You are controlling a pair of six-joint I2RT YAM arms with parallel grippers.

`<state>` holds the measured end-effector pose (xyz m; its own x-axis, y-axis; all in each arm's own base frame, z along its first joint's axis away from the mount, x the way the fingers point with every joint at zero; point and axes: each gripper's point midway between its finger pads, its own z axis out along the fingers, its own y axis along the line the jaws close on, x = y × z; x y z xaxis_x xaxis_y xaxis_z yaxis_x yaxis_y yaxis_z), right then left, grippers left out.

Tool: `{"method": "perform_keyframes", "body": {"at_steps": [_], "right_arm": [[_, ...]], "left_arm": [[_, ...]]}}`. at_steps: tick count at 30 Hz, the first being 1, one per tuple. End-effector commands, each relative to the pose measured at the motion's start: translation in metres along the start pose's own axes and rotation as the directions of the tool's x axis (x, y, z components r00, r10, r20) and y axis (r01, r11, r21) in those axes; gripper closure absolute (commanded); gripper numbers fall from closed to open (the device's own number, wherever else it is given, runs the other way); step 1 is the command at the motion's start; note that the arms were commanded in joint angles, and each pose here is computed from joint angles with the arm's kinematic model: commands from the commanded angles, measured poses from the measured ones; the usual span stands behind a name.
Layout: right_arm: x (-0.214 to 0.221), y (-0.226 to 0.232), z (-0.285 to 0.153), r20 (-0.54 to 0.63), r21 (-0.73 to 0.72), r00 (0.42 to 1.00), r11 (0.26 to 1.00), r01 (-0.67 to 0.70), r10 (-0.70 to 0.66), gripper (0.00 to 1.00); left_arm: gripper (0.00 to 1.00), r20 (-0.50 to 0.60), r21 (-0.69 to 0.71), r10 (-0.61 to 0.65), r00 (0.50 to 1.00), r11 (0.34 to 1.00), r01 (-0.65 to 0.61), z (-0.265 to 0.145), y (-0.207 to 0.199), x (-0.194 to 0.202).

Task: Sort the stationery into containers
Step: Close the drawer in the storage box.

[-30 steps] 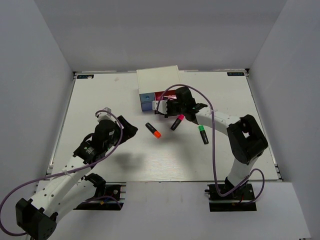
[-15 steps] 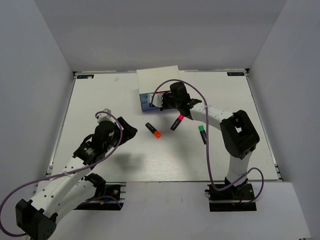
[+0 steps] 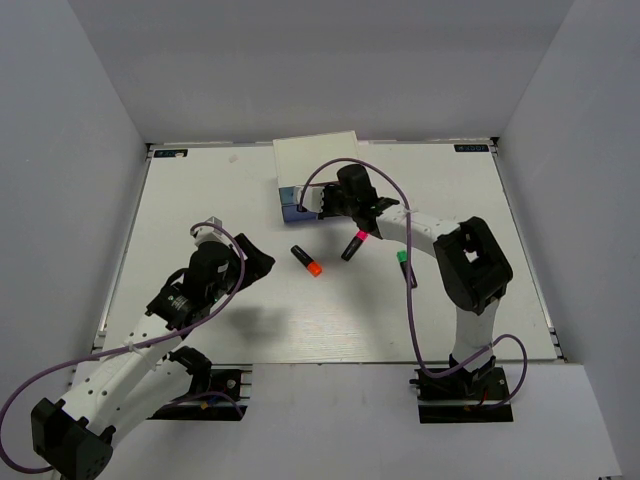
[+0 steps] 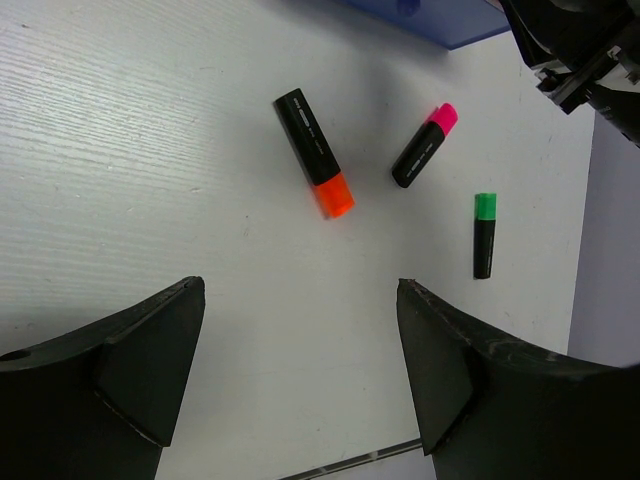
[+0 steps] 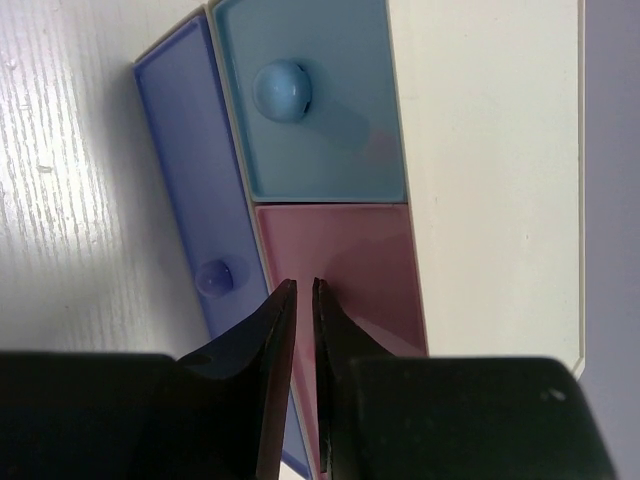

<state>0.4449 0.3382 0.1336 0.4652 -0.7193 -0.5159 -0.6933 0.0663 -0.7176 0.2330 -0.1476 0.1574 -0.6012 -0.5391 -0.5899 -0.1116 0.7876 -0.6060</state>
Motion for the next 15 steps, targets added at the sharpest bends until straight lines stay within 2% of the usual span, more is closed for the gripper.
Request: {"method": "perform_keyframes", "body": {"at_steps": [1,4,7,8,10,12,15], "right_arm": [[-0.014,-0.043,-0.002,0.025,0.132,0.999,0.991,0.021,-0.024,0.82],[-0.015,-0.042,-0.003,0.026,0.126,1.000,0.992,0.011,-0.015,0.82],[-0.032,-0.029,-0.011,0.109,0.057,0.994,0.998,-0.021,0.015,0.84],[-0.041,-0.031,-0.023,0.136,0.054,0.991,0.998,-0.022,0.014,0.84],[-0.048,-0.005,-0.030,0.188,-0.027,0.980,0.998,-0.055,0.059,0.84],[-0.069,-0.010,-0.055,0.252,-0.038,0.964,0.996,-0.076,0.084,0.84],[-0.080,-0.002,-0.080,0.274,-0.072,0.947,0.986,-0.152,0.166,0.84]], "left_arm": [[0.12,0.018,-0.004,-0.015,1.000,1.000,0.015,-0.001,0.001,-0.003],[0.12,0.018,-0.004,-0.015,1.000,1.000,0.015,-0.001,0.001,-0.003],[0.12,0.014,0.011,-0.017,1.000,1.000,0.017,-0.001,-0.002,-0.003],[0.12,0.018,0.016,-0.018,1.000,1.000,0.018,0.000,-0.002,-0.002],[0.12,0.004,0.046,-0.020,1.000,0.999,0.020,0.004,-0.007,0.001],[0.12,-0.001,0.082,-0.022,1.000,0.996,0.022,0.007,-0.015,0.001],[0.12,-0.008,0.120,-0.035,0.999,0.992,0.036,0.014,-0.023,0.003]]}}
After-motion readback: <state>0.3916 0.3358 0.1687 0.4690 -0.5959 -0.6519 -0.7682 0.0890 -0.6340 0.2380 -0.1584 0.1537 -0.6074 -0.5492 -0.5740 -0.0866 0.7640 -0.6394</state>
